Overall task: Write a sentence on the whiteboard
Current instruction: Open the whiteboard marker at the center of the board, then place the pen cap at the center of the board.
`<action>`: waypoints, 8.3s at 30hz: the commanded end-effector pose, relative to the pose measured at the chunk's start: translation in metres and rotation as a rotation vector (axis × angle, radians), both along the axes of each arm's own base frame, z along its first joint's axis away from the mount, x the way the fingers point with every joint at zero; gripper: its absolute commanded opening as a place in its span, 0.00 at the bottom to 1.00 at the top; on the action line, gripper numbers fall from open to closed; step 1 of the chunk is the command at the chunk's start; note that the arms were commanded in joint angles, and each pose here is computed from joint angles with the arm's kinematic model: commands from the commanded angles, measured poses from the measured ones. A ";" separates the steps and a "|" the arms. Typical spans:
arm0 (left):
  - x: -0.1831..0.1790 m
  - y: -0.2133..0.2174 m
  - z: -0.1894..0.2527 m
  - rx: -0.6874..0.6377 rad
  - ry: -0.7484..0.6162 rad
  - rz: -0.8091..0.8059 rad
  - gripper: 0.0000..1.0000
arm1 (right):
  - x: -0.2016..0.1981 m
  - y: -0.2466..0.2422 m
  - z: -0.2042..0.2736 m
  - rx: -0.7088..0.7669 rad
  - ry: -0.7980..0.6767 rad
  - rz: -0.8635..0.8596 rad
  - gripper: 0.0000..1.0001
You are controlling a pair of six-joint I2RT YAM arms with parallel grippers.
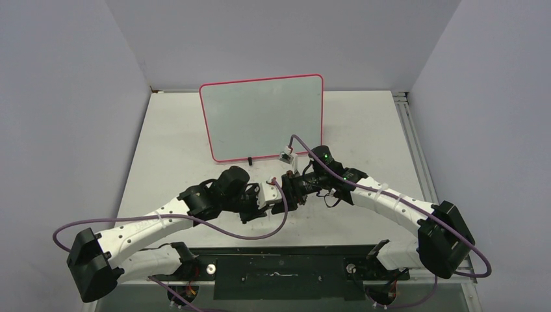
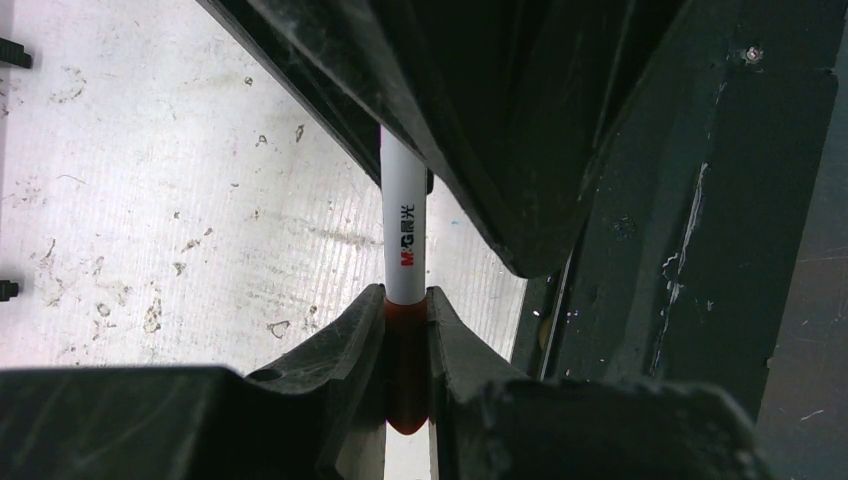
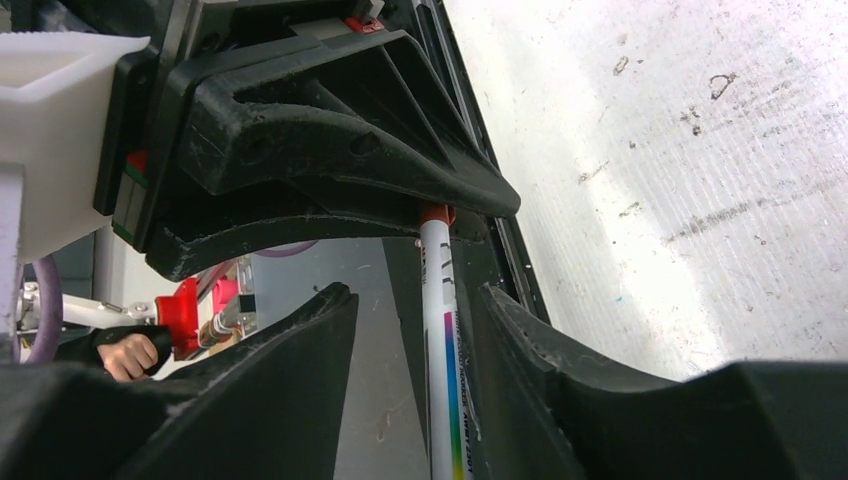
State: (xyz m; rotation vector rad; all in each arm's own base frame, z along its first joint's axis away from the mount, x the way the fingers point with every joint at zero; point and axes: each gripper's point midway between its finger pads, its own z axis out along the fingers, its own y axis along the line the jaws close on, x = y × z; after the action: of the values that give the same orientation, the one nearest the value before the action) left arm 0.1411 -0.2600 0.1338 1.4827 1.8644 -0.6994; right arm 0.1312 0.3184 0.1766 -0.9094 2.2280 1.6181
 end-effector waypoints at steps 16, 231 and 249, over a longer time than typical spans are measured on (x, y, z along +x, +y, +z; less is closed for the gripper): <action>0.002 -0.009 0.017 -0.034 -0.028 -0.020 0.00 | 0.017 -0.003 0.023 0.084 -0.086 -0.022 0.52; 0.131 0.152 0.035 -0.401 0.262 1.334 0.95 | 0.127 -0.157 0.075 -0.170 -0.616 -1.026 0.05; 0.224 0.202 0.154 -0.744 -0.005 1.046 0.87 | 0.139 -0.059 0.121 0.008 -0.709 -0.911 0.05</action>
State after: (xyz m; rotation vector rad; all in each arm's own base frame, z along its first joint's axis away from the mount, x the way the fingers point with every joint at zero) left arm 0.3418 -0.0366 0.2318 -0.3237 1.9308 -0.5965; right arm 0.2546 0.2257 0.2428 -0.2974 1.8766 0.6805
